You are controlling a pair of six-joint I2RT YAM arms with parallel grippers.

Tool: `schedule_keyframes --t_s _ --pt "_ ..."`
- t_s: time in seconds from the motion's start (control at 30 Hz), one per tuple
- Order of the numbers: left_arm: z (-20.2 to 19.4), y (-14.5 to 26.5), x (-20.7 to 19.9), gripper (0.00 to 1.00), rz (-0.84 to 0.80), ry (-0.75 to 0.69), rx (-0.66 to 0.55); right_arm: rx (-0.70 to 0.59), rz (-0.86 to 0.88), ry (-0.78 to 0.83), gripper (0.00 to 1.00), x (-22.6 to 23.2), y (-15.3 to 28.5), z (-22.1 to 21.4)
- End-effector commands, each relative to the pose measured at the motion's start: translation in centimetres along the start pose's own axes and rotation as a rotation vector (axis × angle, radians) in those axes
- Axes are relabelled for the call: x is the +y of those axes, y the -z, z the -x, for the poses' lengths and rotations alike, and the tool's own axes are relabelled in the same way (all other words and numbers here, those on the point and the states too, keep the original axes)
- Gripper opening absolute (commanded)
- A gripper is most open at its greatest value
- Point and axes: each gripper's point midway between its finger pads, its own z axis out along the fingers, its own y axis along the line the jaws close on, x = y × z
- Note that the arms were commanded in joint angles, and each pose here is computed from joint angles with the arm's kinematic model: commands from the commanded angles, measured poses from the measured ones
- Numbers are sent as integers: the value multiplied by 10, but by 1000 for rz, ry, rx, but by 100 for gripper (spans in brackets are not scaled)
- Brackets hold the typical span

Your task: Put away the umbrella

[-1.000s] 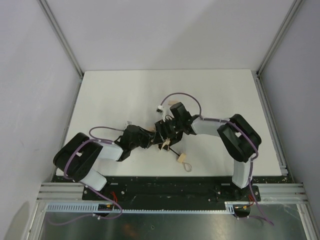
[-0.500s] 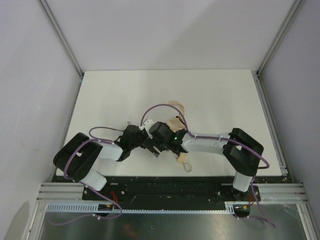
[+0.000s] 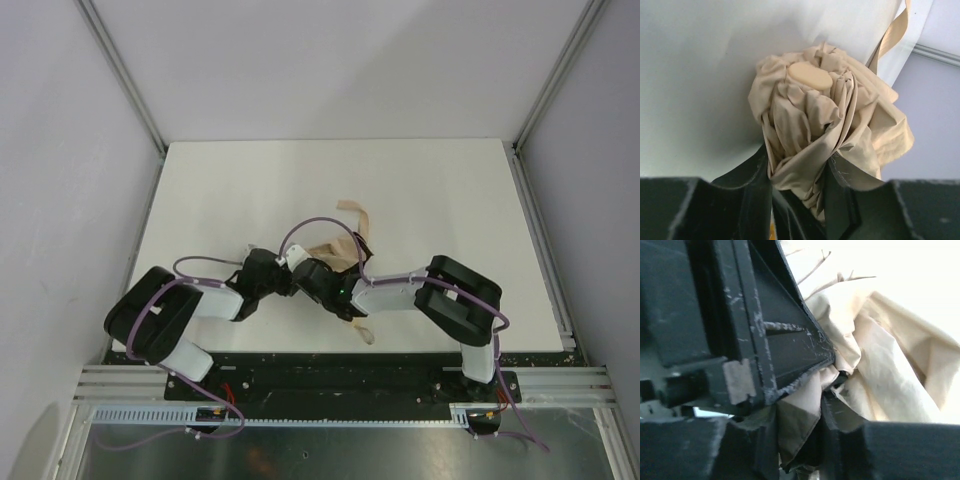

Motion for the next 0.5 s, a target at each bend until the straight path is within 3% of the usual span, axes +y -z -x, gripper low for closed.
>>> schedule_keyframes --t_s 0.0,0.07,0.13,0.33,0.47 --pt "0 13 54 0 188 -41 11 200 59 50 7 -5 -15 -79" --pt "7 16 45 5 155 -54 -3 214 177 5 2 5 -13 -87" --pt "13 21 34 19 114 -74 -13 211 331 -49 0 21 -7 -90" --pt "36 45 3 90 -28 -138 -91 202 725 -297 0 51 11 -79" --pt "40 59 -16 99 -103 -169 -112 233 899 -518 0 56 17 -74"
